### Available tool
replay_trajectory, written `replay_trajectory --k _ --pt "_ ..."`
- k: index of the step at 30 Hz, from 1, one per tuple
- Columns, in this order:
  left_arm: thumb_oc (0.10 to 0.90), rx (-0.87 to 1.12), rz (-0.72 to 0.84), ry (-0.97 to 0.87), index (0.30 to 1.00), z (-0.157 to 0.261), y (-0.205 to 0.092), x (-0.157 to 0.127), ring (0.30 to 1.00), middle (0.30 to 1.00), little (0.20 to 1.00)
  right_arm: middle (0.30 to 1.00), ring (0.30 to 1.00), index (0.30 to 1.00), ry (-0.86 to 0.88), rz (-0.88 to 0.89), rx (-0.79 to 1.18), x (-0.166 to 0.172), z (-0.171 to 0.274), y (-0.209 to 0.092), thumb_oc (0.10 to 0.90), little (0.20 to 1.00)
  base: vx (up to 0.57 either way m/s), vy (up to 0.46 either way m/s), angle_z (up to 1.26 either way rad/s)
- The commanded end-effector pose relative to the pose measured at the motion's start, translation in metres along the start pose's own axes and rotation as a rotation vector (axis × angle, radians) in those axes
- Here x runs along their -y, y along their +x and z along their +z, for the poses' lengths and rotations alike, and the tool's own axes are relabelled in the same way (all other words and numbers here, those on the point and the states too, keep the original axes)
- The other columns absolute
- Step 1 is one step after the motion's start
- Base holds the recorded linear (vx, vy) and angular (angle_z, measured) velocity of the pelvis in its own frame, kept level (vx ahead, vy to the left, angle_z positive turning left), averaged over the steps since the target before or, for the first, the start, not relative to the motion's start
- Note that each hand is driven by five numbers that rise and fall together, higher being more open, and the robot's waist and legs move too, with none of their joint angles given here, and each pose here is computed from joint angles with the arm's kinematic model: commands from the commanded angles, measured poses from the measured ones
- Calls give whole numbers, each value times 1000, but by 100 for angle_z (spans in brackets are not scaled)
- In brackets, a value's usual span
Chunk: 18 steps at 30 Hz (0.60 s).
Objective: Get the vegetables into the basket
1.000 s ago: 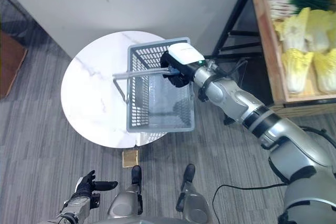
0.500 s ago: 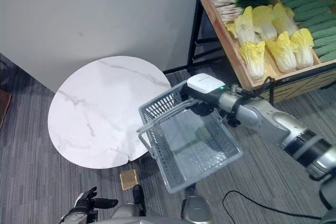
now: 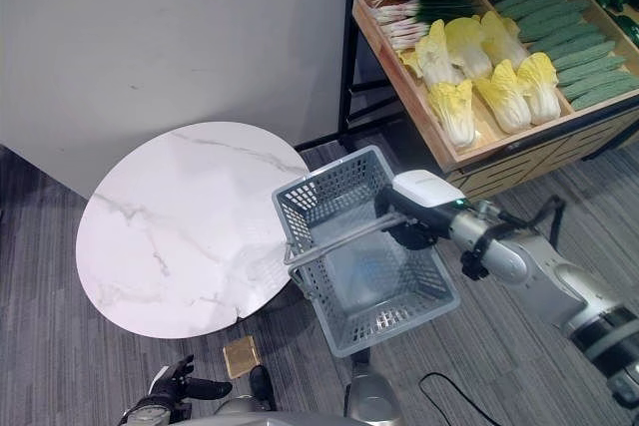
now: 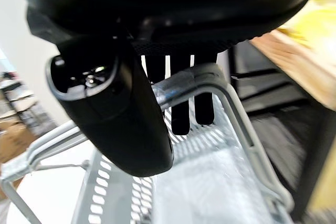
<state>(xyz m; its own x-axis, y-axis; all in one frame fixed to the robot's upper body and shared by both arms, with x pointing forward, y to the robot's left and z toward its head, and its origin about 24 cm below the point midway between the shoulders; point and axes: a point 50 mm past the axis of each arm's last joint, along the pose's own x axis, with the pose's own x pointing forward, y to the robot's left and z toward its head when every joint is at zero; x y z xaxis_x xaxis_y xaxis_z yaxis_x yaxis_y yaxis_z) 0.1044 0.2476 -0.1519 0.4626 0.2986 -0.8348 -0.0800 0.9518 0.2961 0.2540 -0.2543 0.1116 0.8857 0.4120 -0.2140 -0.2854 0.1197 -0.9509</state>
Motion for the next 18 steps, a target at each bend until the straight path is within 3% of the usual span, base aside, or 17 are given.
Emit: replay_trajectory --k 1,5,12,18 --pt "900 29 58 110 1000 11 4 -34 1000 1000 1000 300 300 300 -59 -419 142 71 26 4 400 300 -54 93 -4" --pt "900 50 84 119 1000 18 4 -44 1000 1000 1000 300 300 300 -34 -457 102 66 20 -2 400 300 -109 100 -44" --pt "900 15 143 64 1000 5 0 -67 1000 1000 1000 300 300 300 65 -460 50 55 6 -3 400 300 -119 118 -99" --pt "900 6 121 37 1000 1 -1 -59 1000 1000 1000 300 300 300 68 -454 39 50 4 -7 400 300 -27 -93 -86"
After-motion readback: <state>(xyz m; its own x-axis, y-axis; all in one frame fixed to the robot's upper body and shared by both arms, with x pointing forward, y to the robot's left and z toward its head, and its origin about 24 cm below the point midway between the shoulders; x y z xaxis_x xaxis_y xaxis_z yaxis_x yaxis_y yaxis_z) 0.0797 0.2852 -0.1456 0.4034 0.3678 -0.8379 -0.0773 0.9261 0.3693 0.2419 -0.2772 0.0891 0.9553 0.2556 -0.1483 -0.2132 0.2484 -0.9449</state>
